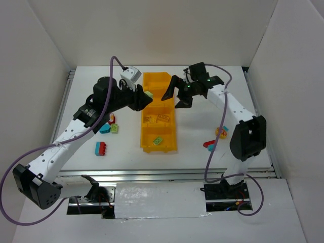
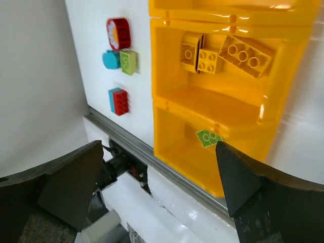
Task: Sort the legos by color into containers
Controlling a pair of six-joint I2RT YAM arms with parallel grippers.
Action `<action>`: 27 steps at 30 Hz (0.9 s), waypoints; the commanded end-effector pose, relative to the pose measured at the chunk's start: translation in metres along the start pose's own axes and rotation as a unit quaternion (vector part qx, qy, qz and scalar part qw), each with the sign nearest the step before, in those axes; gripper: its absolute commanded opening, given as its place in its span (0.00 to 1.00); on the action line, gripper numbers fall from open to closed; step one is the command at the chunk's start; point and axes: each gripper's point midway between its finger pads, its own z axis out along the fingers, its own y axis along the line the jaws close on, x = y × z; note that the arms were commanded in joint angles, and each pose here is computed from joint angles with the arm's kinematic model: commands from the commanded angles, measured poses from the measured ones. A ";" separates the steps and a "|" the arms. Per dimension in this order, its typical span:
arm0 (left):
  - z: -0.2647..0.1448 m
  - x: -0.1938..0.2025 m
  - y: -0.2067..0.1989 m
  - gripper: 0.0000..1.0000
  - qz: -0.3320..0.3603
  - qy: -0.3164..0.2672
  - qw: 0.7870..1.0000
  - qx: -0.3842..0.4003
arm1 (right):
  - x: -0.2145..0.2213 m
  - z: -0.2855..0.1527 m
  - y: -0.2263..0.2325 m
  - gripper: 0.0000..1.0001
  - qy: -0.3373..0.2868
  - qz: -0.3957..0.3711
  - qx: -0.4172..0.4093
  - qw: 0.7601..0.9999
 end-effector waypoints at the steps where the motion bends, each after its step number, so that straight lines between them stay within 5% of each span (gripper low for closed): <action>1: -0.001 0.006 -0.003 0.00 0.005 0.002 1.000 0.015 | -0.009 -0.058 0.006 1.00 -0.058 0.006 0.004 0.998; 11: 0.005 0.056 -0.017 0.00 -0.017 0.078 0.996 0.050 | -0.010 -0.128 -0.052 1.00 -0.160 0.031 0.158 0.974; 27: 0.004 0.121 -0.042 0.00 -0.040 0.186 0.979 0.072 | 0.008 -0.170 -0.071 1.00 -0.220 0.032 0.188 0.957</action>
